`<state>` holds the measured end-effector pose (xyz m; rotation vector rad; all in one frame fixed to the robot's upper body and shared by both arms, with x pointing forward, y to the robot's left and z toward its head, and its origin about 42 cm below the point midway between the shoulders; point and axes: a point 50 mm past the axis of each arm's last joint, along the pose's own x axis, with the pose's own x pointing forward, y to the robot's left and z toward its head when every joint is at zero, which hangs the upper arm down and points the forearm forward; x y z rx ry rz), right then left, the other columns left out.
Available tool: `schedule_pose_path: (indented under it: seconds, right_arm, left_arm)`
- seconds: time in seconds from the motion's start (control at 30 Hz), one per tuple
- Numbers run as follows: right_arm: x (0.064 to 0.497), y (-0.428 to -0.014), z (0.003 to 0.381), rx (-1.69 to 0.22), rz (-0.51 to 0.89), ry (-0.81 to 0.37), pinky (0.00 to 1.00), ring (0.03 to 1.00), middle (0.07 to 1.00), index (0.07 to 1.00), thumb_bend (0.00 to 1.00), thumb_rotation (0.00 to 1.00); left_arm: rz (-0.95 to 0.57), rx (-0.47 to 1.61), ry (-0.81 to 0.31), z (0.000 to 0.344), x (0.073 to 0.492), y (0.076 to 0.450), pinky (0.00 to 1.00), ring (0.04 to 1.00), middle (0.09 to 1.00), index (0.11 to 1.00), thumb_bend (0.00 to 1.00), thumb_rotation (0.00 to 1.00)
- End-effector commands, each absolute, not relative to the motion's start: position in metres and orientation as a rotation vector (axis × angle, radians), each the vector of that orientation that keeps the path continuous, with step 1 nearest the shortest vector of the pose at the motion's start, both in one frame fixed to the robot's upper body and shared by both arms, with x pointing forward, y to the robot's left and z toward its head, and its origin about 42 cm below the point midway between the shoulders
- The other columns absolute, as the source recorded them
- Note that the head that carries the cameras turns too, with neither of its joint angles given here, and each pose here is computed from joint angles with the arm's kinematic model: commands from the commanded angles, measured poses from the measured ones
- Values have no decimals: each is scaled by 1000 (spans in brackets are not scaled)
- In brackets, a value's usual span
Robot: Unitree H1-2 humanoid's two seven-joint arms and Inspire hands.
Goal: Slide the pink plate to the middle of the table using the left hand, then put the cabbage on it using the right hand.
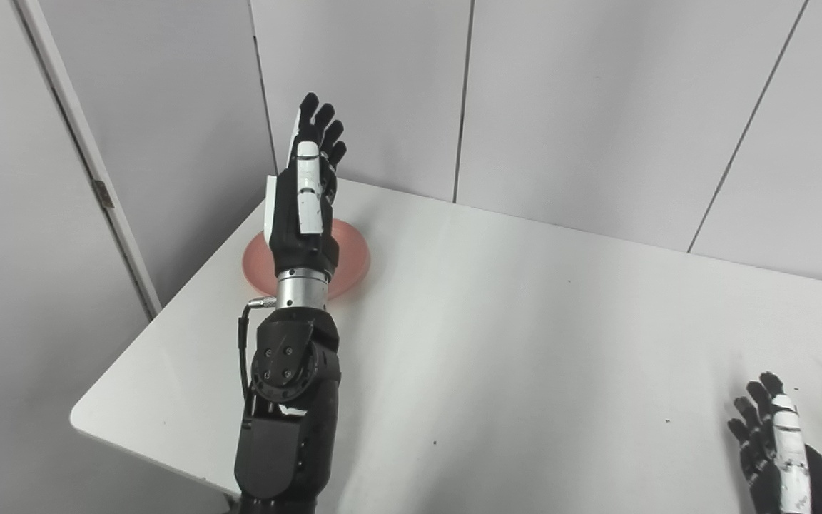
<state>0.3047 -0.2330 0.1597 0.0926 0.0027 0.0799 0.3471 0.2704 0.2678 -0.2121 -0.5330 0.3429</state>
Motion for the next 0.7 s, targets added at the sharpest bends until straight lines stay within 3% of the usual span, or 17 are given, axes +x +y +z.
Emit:
schedule_pose_path:
  seconds: [0.0, 0.37, 0.67]
  right_arm:
    - [311, -232, 178, 82, 96, -49, 1000, 1000, 1000, 1000, 153, 1000]
    - [310, -233, 179, 74, 108, -52, 1000, 1000, 1000, 1000, 143, 1000]
    - [309, -232, 181, 80, 112, -58, 1000, 1000, 1000, 1000, 137, 1000]
  left_arm:
    - [362, -209, -647, 293, 350, 280, 961, 956, 957, 941, 433, 1000]
    - [504, -223, -664, 288, 344, 339, 954, 942, 951, 943, 443, 1000]
    - [541, -223, -642, 275, 344, 367, 935, 929, 931, 928, 443, 1000]
